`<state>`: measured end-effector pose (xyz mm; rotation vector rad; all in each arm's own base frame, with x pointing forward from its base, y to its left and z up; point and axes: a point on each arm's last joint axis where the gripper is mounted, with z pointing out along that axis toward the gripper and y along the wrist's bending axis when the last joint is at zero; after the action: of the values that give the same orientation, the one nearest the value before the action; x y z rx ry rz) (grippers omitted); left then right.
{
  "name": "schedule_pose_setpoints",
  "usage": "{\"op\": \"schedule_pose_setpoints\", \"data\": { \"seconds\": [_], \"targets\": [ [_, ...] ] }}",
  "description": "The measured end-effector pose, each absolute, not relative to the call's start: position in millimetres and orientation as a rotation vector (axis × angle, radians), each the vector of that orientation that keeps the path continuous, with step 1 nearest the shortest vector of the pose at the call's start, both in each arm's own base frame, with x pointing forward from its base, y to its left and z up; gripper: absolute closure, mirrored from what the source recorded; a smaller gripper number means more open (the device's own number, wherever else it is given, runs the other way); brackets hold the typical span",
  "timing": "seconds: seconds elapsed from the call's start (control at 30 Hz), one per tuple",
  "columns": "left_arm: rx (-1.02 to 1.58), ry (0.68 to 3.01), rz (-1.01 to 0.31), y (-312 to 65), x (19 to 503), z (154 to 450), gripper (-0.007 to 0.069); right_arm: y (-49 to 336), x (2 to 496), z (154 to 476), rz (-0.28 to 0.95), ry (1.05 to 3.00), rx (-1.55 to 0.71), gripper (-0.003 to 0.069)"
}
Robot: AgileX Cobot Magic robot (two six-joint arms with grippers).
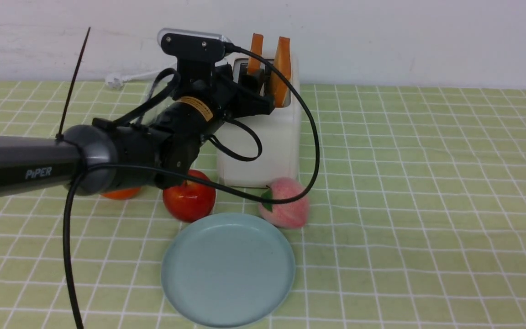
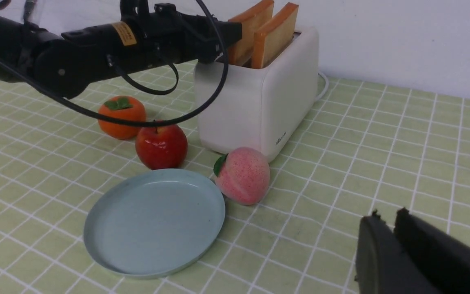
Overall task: Take toasted bread from bread machine on green coffee tablecloth place on plate.
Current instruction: 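Reach for a toast slice standing in the toaster with the left gripper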
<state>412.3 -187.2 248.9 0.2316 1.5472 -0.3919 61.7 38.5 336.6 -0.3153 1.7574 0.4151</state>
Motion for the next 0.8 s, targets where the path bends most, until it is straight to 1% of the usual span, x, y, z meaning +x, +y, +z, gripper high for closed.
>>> {"op": "schedule_pose_setpoints", "data": {
  "seconds": [0.23,0.27,0.3,0.37,0.43,0.5,0.53,0.57,0.6,0.63,0.67,0.7,0.8],
  "targets": [
    [0.250,1.535,-0.368,-194,431,246,0.0182,40,61,336,0.447,1.768,-0.317,0.0583],
    [0.276,1.531,-0.396,-195,433,247,0.0183,40,61,336,0.448,1.768,-0.317,0.0583],
    [0.256,1.540,-0.358,-197,437,248,0.0193,40,60,336,0.450,1.769,-0.318,0.0582],
    [0.275,1.575,-0.337,-199,443,245,0.0216,40,60,336,0.450,1.770,-0.319,0.0582],
    [0.269,1.604,-0.319,-201,446,243,0.0249,40,60,336,0.450,1.770,-0.319,0.0582],
    [0.265,1.619,-0.333,-200,448,242,0.0302,41,60,336,0.452,1.770,-0.319,0.0582],
    [0.262,1.619,-0.334,-200,448,243,0.0308,41,60,336,0.454,1.770,-0.318,0.0582],
    [0.236,1.623,-0.340,-199,449,243,0.0370,41,60,336,0.460,1.770,-0.317,0.0582],
    [0.218,1.626,-0.346,-198,449,243,0.0406,41,60,336,0.463,1.769,-0.316,0.0581],
    [0.211,1.627,-0.348,-198,449,244,0.0413,41,60,336,0.463,1.769,-0.316,0.0580],
    [0.177,1.633,-0.359,-197,450,244,0.0472,41,60,336,0.468,1.769,-0.314,0.0578],
    [0.156,1.633,-0.365,-196,450,244,0.0503,41,60,336,0.471,1.768,-0.313,0.0576],
    [0.119,1.639,-0.377,-195,450,245,0.0516,42,60,336,0.474,1.767,-0.311,0.0574]
  ]
}}
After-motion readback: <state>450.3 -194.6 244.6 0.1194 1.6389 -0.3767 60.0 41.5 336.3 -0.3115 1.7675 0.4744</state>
